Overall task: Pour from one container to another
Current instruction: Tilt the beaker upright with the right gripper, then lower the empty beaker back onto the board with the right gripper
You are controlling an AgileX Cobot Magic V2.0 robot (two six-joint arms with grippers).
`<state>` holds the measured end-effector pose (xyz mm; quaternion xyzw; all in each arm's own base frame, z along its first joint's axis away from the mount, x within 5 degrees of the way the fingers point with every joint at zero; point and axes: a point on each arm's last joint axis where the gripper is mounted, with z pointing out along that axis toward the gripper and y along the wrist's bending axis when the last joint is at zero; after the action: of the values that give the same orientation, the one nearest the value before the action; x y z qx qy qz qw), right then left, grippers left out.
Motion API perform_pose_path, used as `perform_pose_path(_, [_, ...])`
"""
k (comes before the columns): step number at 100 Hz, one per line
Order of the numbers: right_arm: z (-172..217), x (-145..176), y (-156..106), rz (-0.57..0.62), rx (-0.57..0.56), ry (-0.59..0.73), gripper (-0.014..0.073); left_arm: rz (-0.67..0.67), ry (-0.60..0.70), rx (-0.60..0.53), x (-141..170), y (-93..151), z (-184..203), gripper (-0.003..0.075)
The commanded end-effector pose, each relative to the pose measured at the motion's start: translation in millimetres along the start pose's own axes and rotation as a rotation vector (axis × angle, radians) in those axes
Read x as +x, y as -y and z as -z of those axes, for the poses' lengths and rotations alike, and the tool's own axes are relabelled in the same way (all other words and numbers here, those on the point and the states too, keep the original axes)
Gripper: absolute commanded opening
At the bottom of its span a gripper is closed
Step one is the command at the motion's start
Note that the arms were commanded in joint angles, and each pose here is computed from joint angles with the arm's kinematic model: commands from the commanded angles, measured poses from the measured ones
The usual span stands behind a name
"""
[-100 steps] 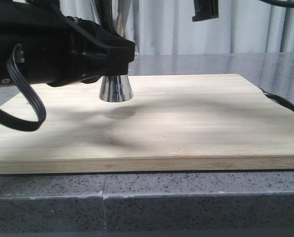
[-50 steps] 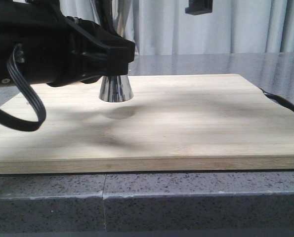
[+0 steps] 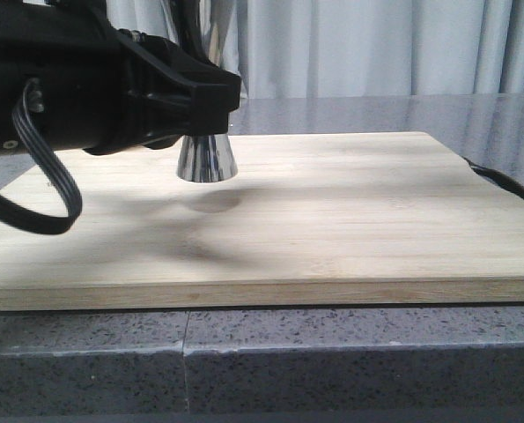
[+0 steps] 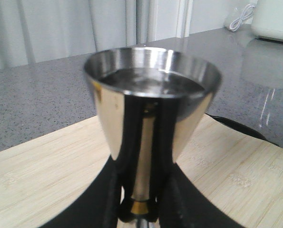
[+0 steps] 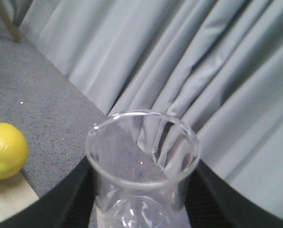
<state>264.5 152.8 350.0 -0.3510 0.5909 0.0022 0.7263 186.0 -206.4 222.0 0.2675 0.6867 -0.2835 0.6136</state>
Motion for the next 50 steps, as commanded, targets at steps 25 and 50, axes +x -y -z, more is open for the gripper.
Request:
perform_pose_path(25, [14,13,34,-0.241,0.216,-0.012,0.0246,0.012,0.158,0.013,-27,3,1,-0.0019])
perform_pose_path(50, [29,44,23,-0.252,0.277,-0.013,0.0246,0.012,0.158,0.013,-27,3,1,-0.0019])
